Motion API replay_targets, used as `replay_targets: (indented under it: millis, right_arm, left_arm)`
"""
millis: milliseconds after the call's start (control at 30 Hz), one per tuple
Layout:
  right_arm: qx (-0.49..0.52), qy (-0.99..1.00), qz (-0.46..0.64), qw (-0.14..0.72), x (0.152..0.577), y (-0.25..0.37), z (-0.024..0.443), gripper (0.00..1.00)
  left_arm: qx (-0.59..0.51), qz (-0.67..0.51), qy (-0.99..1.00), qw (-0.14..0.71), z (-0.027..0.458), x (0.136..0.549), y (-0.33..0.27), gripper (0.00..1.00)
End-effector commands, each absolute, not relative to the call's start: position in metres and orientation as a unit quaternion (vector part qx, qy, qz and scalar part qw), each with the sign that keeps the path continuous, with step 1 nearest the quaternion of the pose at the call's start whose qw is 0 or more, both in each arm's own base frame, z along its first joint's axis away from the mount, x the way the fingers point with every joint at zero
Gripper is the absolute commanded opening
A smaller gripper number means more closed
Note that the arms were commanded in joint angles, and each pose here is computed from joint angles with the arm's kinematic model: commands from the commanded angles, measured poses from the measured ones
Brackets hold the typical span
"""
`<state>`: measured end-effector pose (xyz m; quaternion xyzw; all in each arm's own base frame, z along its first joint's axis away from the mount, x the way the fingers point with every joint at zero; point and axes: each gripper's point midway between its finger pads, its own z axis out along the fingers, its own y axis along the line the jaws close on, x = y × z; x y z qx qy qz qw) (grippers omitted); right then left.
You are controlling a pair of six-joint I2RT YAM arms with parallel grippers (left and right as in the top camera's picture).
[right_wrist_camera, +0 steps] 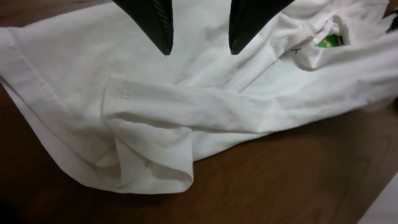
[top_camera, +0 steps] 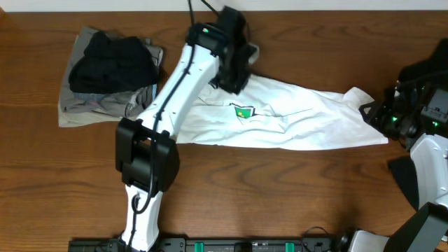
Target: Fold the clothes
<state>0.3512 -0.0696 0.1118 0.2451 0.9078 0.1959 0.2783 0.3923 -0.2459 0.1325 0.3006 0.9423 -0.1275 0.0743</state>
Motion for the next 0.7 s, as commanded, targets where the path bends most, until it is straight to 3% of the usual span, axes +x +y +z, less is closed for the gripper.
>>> replay_targets:
  millis: [0,200,367,467,600,667]
  right_arm:
    - [0.237,0.909,0.193,0.283,0.353,-0.069,0.114,0.29]
    - [0.237,0.909,0.193,0.283,0.353,-0.069,0.114,0.29]
    - [0.239,0.91,0.188,0.283,0.353,-0.071,0.114,0.29]
    - [0.242,0.911,0.178,0.283,0.352,-0.074,0.112,0.29]
    - [0.243,0.911,0.175,0.283,0.352,-0.075,0.112,0.31]
    - [0.243,0.911,0.175,0.283,0.352,-0.075,0.112,0.31]
  left_arm:
    - [0.3,-0.117,0.946,0.023,0.118,0.365,-0.248,0.06]
    - [0.286,-0.094,0.951,-0.075,0.09,0.318,-0.237,0.06]
    - [0.256,-0.056,0.959,-0.108,0.094,0.303,-0.219,0.06]
    - [0.257,-0.016,0.963,-0.085,0.102,0.311,-0.206,0.07]
    - [0.26,-0.008,0.965,-0.026,0.116,0.329,-0.206,0.22]
    - [0.258,-0.015,0.966,-0.003,0.12,0.337,-0.211,0.23]
